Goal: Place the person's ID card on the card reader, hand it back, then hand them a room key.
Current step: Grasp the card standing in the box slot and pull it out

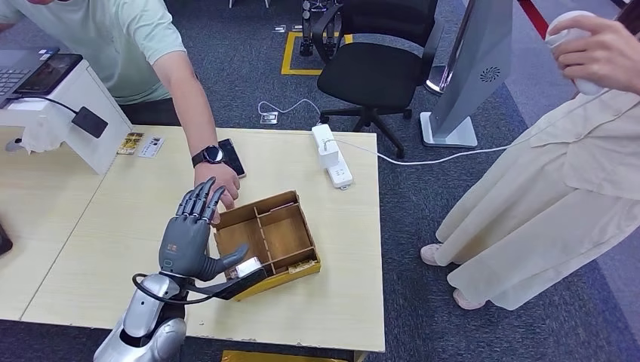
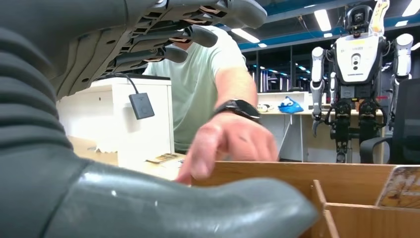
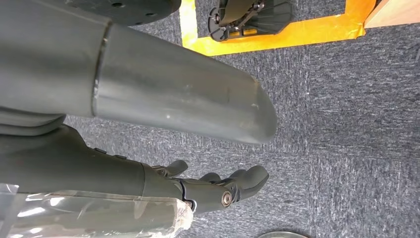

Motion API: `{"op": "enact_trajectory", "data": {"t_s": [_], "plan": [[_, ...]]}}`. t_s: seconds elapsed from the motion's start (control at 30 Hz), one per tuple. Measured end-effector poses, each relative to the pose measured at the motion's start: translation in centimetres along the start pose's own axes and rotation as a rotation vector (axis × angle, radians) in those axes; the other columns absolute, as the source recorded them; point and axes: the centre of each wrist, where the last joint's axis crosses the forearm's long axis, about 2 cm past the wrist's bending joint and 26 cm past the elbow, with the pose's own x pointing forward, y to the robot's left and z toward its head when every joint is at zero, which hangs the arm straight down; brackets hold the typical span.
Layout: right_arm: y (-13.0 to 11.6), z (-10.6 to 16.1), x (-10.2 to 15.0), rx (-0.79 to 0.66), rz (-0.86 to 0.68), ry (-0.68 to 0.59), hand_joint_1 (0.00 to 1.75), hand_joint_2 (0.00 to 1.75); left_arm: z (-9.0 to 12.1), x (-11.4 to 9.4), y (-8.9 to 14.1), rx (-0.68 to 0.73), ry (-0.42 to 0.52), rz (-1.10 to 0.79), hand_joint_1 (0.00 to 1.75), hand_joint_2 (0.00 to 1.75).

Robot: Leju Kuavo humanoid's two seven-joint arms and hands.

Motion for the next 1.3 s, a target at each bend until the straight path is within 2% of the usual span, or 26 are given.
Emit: {"op": "enact_trajectory", "data": {"t_s": [0.03, 0.17, 0.53, 0.83, 1.3], "plan": [[0.0, 0.0, -0.1, 0.0, -0.003, 0.0, 0.0, 0.0, 0.1, 0.0, 0.1, 0.001, 0.0, -0.001, 0.0, 0.0], [0.0, 0.1, -0.3, -0.003, -0.011, 0.005, 0.0, 0.0, 0.4, -0.2, 0.5, 0.009, 0.003, -0.008, 0.0, 1.75], [0.0, 0.1, -0.4, -0.009, -0.023, 0.016, 0.0, 0.0, -0.1, -1.6, 2.3, 0.067, 0.027, -0.035, 0.0, 1.75], [-0.1, 0.1, -0.4, -0.011, -0.036, 0.022, 0.0, 0.0, -0.3, -1.9, 2.8, 0.081, 0.021, -0.043, 0.0, 1.75], [-0.1, 0.1, -0.8, -0.021, -0.068, 0.045, 0.0, 0.0, 1.5, -3.3, 3.0, 0.054, 0.064, -0.068, 0.0, 1.75]]}}
